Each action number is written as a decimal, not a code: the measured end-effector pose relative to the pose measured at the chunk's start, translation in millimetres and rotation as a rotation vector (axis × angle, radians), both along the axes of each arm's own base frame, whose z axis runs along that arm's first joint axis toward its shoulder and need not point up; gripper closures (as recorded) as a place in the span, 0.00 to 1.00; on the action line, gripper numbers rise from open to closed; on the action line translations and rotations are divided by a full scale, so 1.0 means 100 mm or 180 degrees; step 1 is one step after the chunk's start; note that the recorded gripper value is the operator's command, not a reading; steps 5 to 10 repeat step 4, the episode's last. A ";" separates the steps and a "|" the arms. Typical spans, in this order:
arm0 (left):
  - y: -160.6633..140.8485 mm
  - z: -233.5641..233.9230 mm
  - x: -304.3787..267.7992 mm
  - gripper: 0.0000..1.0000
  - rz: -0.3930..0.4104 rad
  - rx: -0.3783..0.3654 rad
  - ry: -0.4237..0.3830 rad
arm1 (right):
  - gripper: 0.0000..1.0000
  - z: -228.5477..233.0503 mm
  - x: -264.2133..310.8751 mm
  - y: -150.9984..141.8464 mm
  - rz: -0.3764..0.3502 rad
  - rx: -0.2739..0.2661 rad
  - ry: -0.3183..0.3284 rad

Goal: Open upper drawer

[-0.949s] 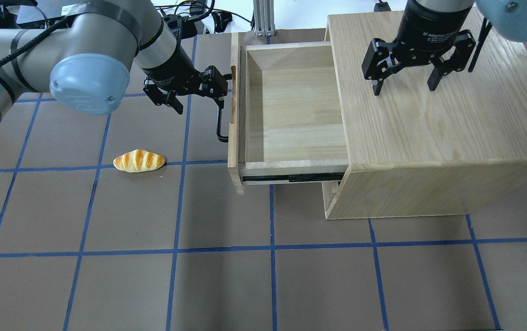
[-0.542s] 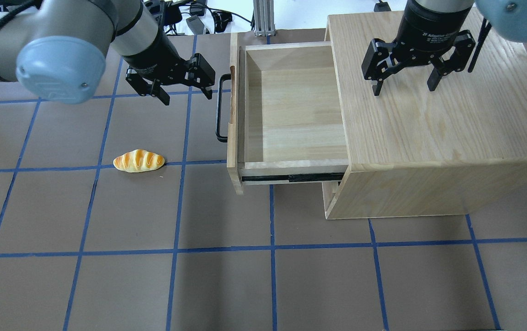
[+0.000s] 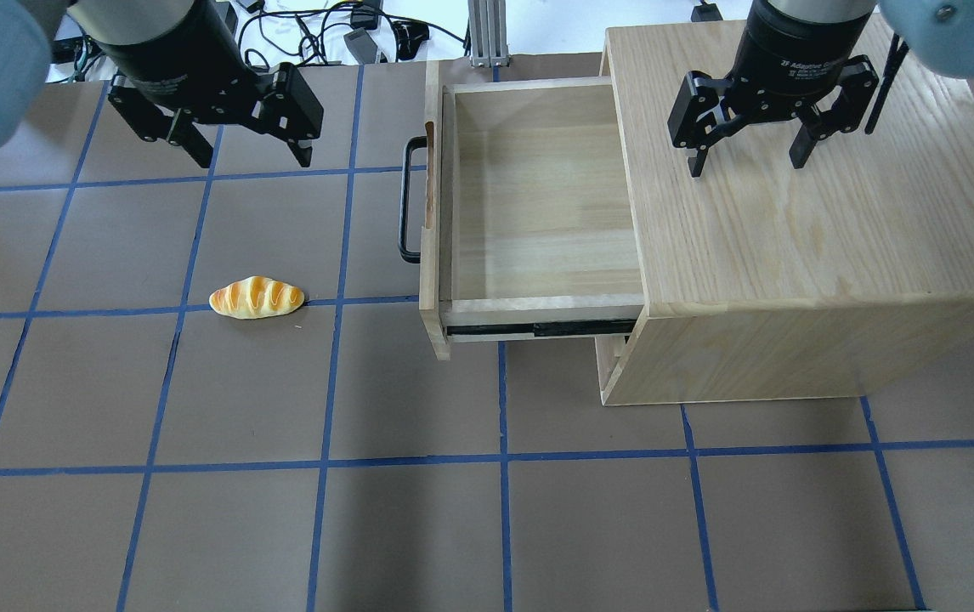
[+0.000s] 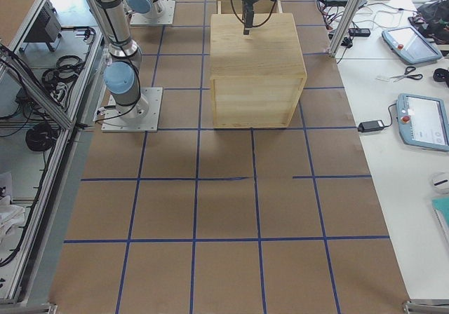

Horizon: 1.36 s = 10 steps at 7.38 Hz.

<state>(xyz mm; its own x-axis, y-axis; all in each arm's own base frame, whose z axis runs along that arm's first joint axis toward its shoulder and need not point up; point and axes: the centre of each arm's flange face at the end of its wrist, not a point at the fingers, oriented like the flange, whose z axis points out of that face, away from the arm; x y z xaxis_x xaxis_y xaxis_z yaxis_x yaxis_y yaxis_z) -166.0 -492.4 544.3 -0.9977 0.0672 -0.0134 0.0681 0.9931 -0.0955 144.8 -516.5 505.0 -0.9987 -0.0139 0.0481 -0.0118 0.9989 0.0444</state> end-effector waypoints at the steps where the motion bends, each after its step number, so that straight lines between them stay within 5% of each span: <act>1: 0.06 0.05 0.02 0.00 -0.0020 -0.0016 -0.0038 | 0.00 0.00 0.00 0.00 0.0001 0.0000 0.0000; 10: 0.07 0.07 0.03 0.00 -0.0028 -0.0034 -0.0057 | 0.00 0.00 0.00 0.00 0.0000 0.0000 0.0000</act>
